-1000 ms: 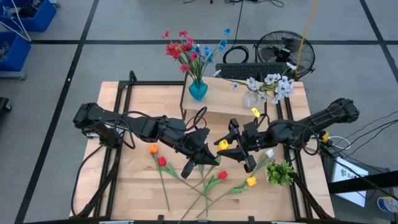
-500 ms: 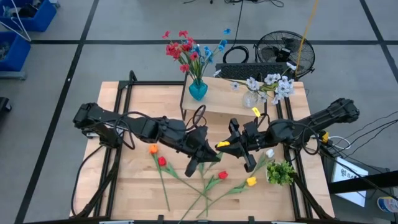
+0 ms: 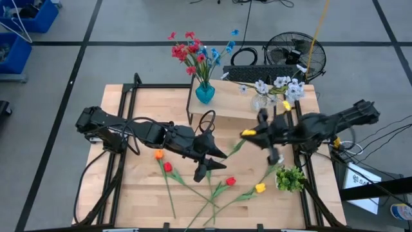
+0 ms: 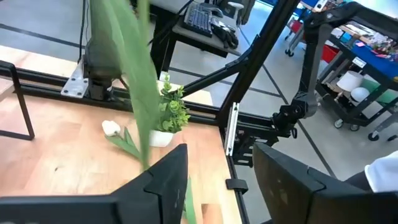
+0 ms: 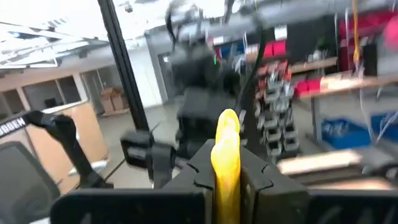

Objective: Pick and place flowers into a vace then onto a shelf
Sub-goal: Put the left yellow tulip into the transparent vase

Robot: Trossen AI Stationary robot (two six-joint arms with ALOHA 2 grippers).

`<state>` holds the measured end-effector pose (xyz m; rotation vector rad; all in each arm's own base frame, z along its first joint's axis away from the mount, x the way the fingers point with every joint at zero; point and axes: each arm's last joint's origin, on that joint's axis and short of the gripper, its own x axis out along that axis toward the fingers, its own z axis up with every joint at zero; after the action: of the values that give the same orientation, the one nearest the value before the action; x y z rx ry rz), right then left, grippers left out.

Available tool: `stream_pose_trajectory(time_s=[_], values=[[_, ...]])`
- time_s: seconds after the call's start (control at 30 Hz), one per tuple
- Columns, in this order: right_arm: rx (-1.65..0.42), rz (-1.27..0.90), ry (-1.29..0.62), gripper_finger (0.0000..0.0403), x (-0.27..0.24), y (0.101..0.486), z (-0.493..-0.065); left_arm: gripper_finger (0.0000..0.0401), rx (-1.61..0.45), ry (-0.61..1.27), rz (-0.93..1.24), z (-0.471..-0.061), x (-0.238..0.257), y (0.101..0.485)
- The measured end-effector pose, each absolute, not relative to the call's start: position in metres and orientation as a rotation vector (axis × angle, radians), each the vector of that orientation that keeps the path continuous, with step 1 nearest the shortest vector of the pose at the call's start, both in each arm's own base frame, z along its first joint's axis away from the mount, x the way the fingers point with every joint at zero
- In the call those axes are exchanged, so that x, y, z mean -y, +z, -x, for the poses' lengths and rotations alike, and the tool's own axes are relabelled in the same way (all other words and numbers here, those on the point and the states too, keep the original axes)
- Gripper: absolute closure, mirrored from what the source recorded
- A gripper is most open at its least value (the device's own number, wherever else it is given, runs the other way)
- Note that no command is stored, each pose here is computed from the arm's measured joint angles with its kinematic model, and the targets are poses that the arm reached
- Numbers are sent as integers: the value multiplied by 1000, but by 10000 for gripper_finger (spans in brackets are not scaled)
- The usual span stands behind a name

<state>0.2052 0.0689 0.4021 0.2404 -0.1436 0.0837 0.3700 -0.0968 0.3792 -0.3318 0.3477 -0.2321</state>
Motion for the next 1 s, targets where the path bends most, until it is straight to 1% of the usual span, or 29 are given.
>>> stream_pose_trajectory(time_s=[0.07,0.2,0.37,0.7,0.87,1.0], values=[[185,-207,62,390,-63,411,-192,206,-347,-228,333,-370,95,379],[234,-148,-77,391,-51,422,-164,204,-346,-221,340,-371,93,379],[264,-91,-211,391,-43,431,-137,215,-335,-217,360,-369,91,383],[299,68,-410,391,-38,442,-123,239,-321,-156,372,-371,74,384],[350,193,-534,391,-35,455,-115,242,-317,-132,376,-373,66,384],[321,244,-626,390,-34,462,-109,242,-316,-119,378,-374,61,384]])
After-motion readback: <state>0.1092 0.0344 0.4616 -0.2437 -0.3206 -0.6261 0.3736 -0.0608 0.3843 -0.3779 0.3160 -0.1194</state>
